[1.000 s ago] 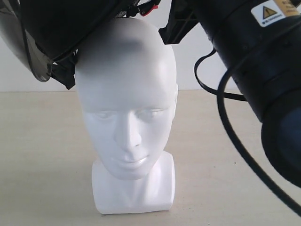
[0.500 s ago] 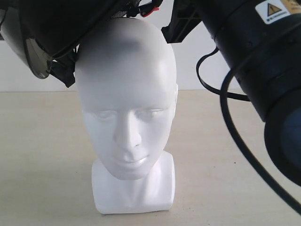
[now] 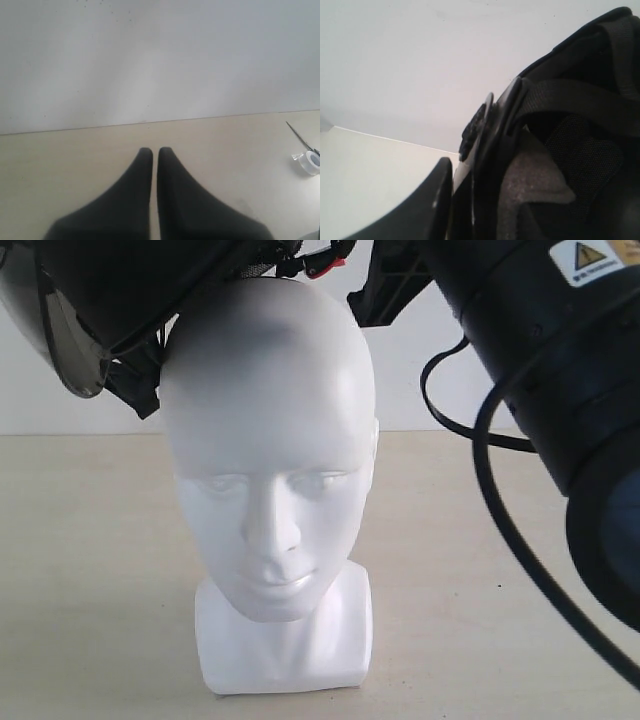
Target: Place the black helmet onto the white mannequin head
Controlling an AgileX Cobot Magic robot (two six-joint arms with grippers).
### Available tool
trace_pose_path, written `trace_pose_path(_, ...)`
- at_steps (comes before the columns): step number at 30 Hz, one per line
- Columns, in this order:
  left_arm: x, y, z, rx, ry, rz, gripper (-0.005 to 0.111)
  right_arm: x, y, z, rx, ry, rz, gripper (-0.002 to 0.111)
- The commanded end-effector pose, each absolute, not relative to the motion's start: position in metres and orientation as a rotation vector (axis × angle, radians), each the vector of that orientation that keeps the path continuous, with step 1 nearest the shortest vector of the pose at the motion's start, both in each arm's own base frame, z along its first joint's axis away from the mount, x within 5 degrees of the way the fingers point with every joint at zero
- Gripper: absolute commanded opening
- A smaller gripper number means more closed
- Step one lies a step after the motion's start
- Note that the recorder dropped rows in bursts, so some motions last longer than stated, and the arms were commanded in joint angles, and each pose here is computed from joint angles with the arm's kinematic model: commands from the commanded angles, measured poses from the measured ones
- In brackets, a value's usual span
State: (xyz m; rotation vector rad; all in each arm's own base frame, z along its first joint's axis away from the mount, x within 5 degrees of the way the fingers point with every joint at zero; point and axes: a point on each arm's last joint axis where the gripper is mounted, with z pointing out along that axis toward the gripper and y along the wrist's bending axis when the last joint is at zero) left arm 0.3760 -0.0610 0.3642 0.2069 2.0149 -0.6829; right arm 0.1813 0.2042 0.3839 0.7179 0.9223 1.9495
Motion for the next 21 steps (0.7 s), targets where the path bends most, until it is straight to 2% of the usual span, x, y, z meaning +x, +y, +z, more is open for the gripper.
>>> trace_pose_path(1, 0.371, -0.074, 0.369, 0.265, 2.007, -0.718, 0.004, 0.178, 0.192, 0.396, 0.668, 0.825, 1.892, 0.0)
trace_pose_path(21, 0.364, -0.087, 0.385, 0.371, 1.948, -0.751, 0.004, 0.174, 0.199, 0.393, 0.627, 1.11, 1.864, 0.0)
